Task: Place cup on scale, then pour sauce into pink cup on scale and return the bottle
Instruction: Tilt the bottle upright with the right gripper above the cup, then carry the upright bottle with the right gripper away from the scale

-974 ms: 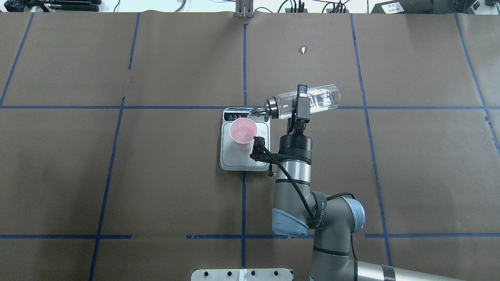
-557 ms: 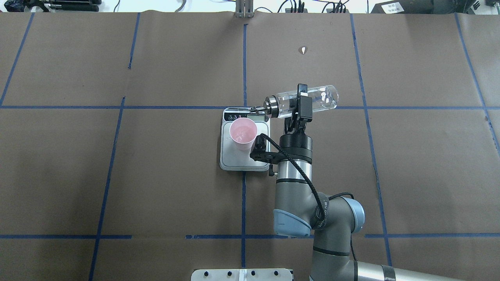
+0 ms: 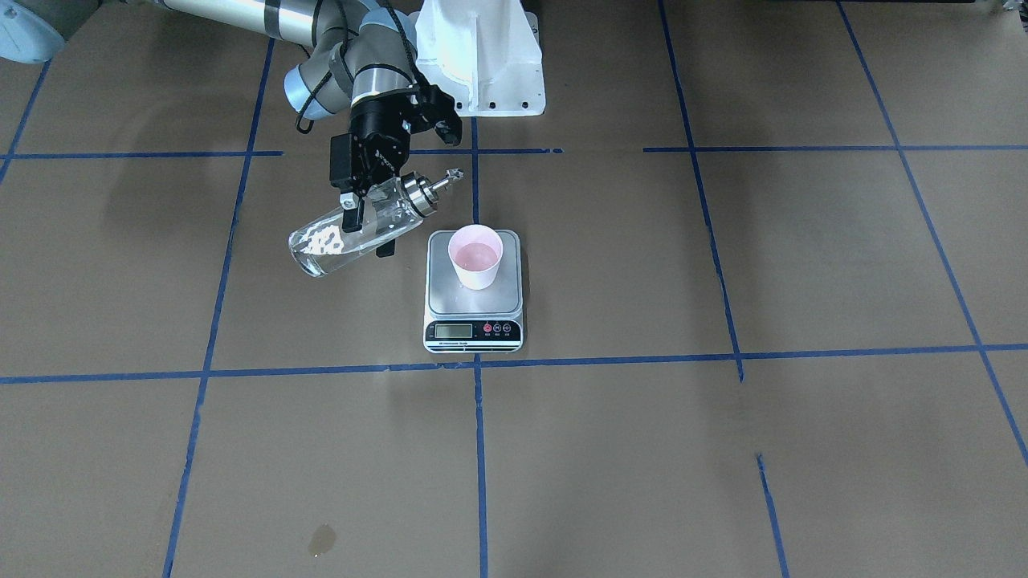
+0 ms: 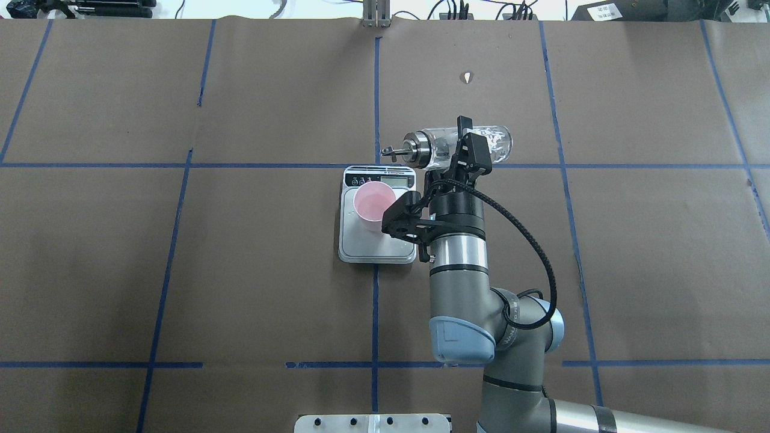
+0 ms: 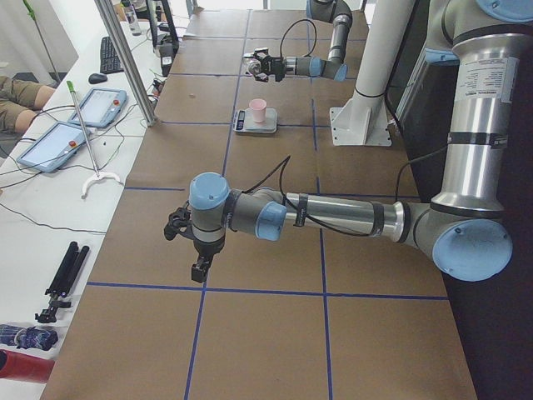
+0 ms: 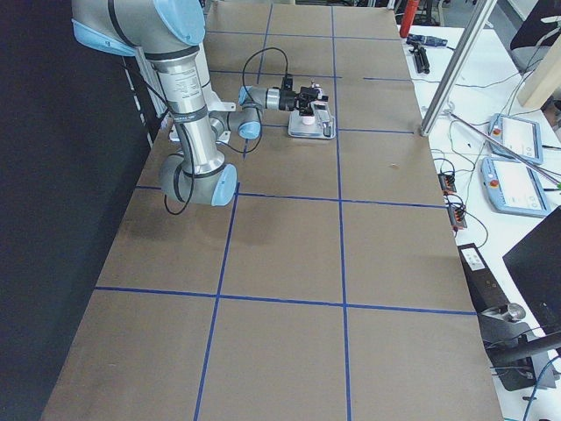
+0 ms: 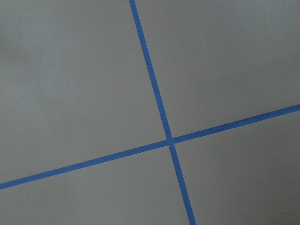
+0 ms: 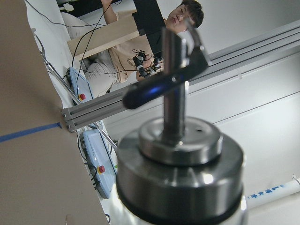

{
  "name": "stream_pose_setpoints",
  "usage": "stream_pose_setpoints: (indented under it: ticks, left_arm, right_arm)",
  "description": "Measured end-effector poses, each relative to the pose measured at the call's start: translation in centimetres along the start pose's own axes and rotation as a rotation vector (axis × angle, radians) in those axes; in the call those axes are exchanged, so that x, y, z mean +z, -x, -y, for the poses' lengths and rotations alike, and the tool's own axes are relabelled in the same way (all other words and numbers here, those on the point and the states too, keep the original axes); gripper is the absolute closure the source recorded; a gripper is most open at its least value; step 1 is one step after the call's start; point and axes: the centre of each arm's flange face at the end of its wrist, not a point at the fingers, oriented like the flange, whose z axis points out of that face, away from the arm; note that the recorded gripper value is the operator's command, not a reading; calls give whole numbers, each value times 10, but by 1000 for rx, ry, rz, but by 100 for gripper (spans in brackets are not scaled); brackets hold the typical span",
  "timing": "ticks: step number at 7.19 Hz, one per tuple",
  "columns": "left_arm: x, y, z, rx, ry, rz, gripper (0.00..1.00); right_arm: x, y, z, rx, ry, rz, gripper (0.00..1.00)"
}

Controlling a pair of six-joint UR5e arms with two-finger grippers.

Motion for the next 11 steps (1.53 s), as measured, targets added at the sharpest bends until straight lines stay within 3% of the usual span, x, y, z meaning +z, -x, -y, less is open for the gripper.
stream_pose_setpoints:
  ticks: [3, 5, 6, 8, 11]
  left_arm:
    - [-2, -2, 2, 4, -5, 1, 0]
    - [-3, -3, 3, 6, -6, 1, 0]
    - [-4, -3, 3, 6, -9, 1, 0]
    - [-8, -6, 3, 9, -15, 2, 0]
    - [-10, -7, 4, 12, -17, 2, 0]
  right_arm:
    - [-2, -24, 0, 272, -17, 98, 100]
    - [-2, -43, -28, 449, 3, 194, 100]
    - [2, -56, -54, 530, 31, 242, 100]
    - [11, -76, -84, 787, 104, 305, 100]
    - [18, -87, -127, 1066, 213, 324, 100]
